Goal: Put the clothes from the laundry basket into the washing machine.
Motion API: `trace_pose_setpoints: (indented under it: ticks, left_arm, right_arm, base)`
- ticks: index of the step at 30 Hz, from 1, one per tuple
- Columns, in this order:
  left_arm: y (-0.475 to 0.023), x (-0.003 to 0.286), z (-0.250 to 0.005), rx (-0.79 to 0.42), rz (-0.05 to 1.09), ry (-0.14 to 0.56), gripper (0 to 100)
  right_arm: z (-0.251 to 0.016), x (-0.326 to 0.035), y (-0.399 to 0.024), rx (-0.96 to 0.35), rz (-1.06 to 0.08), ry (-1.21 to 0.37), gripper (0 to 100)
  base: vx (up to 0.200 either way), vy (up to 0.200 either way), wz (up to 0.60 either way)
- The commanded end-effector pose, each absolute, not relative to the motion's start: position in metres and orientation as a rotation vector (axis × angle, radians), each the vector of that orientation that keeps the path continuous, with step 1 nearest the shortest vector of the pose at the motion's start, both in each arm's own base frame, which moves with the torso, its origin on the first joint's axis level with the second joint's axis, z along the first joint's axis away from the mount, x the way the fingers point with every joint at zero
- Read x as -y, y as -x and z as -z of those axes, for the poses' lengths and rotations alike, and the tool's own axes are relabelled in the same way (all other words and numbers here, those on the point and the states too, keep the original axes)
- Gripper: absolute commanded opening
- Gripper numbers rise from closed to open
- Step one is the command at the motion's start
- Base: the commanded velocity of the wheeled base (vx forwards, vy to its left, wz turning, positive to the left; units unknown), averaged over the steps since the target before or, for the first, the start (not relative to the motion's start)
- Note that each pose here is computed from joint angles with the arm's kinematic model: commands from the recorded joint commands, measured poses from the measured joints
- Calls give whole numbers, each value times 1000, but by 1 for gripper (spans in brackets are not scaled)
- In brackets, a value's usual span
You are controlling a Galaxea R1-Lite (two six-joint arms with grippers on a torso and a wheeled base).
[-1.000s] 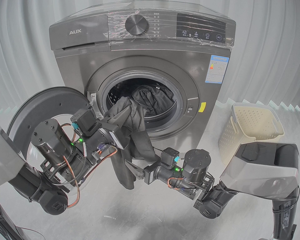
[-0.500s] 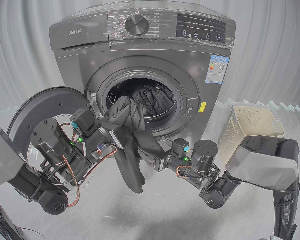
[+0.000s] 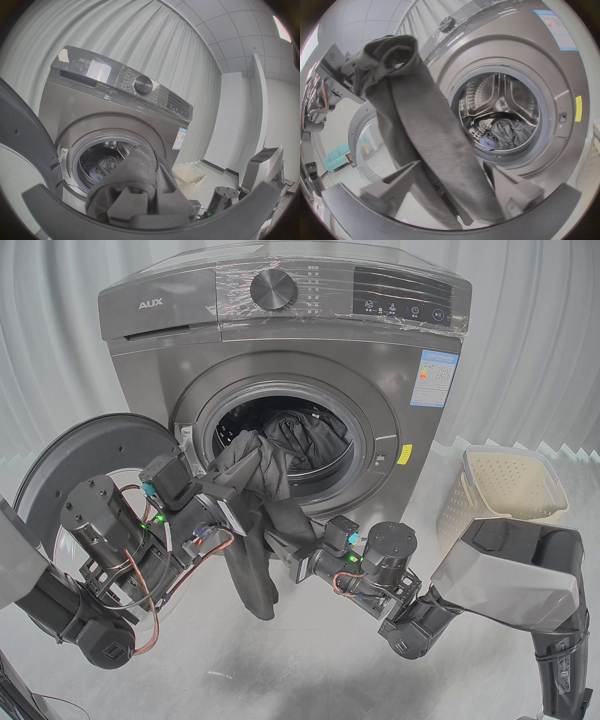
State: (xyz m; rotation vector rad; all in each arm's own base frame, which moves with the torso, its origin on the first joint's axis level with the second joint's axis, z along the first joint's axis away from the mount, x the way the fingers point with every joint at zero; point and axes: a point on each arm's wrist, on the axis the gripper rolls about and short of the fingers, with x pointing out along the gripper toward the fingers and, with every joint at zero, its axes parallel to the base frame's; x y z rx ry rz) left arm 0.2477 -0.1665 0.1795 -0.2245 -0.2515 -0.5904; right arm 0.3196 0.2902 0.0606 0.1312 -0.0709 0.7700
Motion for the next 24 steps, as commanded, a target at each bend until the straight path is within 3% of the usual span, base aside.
trace_pose_setpoints:
  ticks: [1, 7, 17, 24]
  left_arm:
    - [-248, 166, -179, 250, 588, 224, 0]
    - [-250, 165, -177, 243, 583, 221, 0]
    - [-254, 157, -181, 253, 557, 250, 0]
    - [-246, 156, -190, 279, 612, 251, 0]
  right_arm:
    - [-59, -295, -318, 72, -780, -135, 0]
    - [-80, -296, -308, 110, -791, -159, 0]
    - [-110, -259, -291, 107, -724, -164, 0]
    - [-111, -241, -288, 83, -672, -162, 0]
  base:
    - [0, 0, 0]
    - [0, 0, 0]
    - [0, 0, 0]
    - [0, 0, 0]
